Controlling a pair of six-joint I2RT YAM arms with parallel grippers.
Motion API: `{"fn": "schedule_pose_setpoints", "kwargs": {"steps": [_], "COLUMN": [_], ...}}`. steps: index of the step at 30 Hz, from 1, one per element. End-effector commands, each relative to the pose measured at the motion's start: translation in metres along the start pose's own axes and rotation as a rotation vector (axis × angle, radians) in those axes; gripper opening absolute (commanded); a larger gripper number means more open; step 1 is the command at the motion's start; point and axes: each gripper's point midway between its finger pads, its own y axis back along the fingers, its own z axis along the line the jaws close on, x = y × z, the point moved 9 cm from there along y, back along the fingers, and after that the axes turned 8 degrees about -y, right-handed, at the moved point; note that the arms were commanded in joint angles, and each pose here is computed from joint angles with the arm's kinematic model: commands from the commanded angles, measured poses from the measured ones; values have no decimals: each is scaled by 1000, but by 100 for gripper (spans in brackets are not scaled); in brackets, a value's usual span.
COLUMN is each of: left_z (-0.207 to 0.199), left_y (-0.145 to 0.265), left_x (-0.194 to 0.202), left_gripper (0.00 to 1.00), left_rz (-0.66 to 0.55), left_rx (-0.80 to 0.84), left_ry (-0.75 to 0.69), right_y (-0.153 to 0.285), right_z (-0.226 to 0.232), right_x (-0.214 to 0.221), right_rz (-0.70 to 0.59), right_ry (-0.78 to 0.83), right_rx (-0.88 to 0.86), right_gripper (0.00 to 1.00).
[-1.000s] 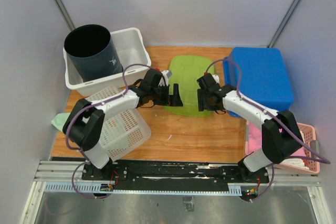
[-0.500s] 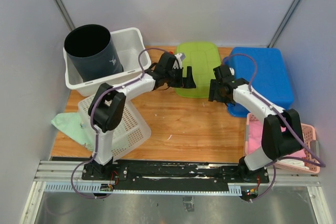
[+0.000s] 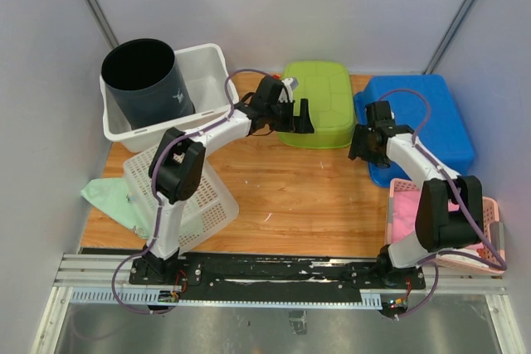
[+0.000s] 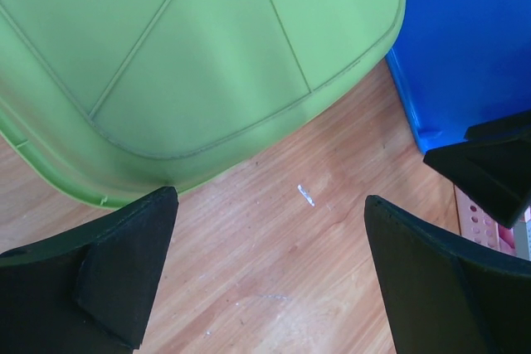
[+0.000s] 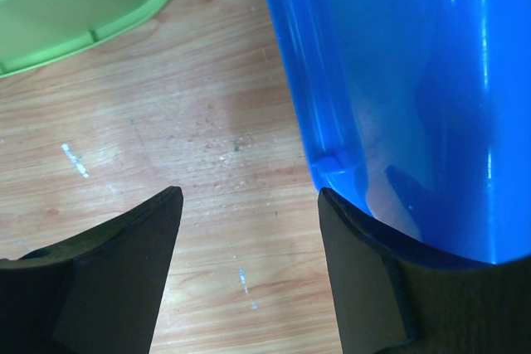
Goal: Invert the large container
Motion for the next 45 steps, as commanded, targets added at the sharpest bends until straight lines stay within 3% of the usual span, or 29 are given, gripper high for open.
{"fn": "schedule_pose_setpoints", "kwargs": {"steps": [1,8,13,17,23,30,37,45], "left_z": [-13,-36,-28,-7,0,-13,-19,-19], "left_y": [31,122,216,263,292,338,377,375], "left_x": [-22,-26,10,60,104,74,57,57], "left_gripper": [99,99,99,99,99,99,99,99], "left_rz": [-54,-101,-135,-71,-93,-330,-502,-496], "left_rx": [-7,-112,-442,-691,-761,-810,-897,-891], "left_ry": [-42,-77,-21,142,364,422,437,424], "right_y": [28,83,105,114,132,140,134,104], "right_z": [6,12,35,84,192,281,313,302], "right_x": [-15,0,40,78,118,156,188,199], "right_rz": [-37,-89,-60,-4,86,135,157,201], "right_ry": [0,22,75,186,459,635,683,708], "right_rx": [-114,-312,-488,-629,-789,-844,-824,-620], "right_gripper": [67,67,67,67,66,65,64,62]}}
